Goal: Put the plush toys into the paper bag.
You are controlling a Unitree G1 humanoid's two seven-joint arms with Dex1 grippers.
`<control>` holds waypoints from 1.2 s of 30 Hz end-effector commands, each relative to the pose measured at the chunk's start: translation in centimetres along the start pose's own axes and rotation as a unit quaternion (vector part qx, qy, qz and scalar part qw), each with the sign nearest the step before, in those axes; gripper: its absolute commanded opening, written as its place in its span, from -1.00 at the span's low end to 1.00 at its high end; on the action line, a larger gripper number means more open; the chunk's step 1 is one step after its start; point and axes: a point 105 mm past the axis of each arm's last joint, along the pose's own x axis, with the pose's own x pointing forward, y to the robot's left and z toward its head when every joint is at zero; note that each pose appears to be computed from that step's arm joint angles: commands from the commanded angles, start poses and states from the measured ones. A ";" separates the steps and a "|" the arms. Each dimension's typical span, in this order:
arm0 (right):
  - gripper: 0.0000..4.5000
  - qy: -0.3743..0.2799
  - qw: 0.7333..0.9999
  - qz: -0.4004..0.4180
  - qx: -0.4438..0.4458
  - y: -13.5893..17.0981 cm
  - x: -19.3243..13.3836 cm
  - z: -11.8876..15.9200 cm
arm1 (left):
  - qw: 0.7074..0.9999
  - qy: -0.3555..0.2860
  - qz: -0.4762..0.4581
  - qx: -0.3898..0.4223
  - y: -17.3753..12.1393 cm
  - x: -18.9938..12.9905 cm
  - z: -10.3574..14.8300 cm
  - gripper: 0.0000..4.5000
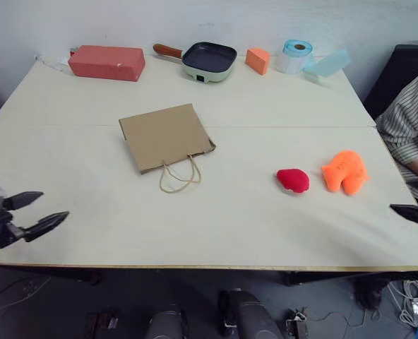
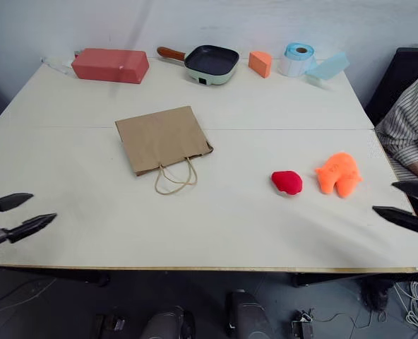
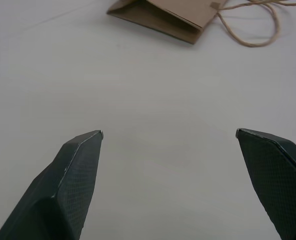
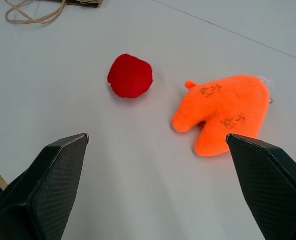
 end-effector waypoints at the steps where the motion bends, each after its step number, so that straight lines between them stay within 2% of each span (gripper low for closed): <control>1: 1.00 -0.011 1.000 -0.005 -0.013 -0.2 -0.5 0.7 | 1.000 -0.011 0.002 0.018 0.4 -0.1 0.6 0.99; 12: 1.00 -0.016 1.000 -0.022 -0.012 -0.1 -0.5 0.0 | 1.000 -0.006 -0.018 0.025 0.1 1.4 0.5 0.99; 18: 1.00 -0.043 0.999 -0.023 -0.023 0.4 0.3 1.5 | 0.995 -0.029 -0.067 0.069 -1.3 3.8 2.8 0.99; 20: 1.00 -0.050 0.998 0.000 -0.031 1.5 1.1 2.2 | 0.990 -0.030 -0.103 0.094 -2.4 5.2 3.9 0.99; 22: 1.00 -0.063 0.996 0.047 -0.031 3.7 2.3 3.2 | 0.975 -0.017 -0.162 0.153 -4.0 7.1 4.9 0.99; 28: 1.00 -0.074 0.986 0.124 -0.078 9.8 6.1 4.6 | 0.915 -0.006 -0.292 0.279 -7.7 12.8 7.7 0.99; 35: 1.00 -0.104 0.974 0.175 -0.099 14.6 9.2 5.8 | 0.875 -0.010 -0.345 0.339 -10.2 19.0 9.6 0.99; 36: 1.00 -0.107 0.974 0.175 -0.100 15.0 9.6 5.8 | 0.871 -0.009 -0.347 0.348 -10.5 19.9 9.6 0.91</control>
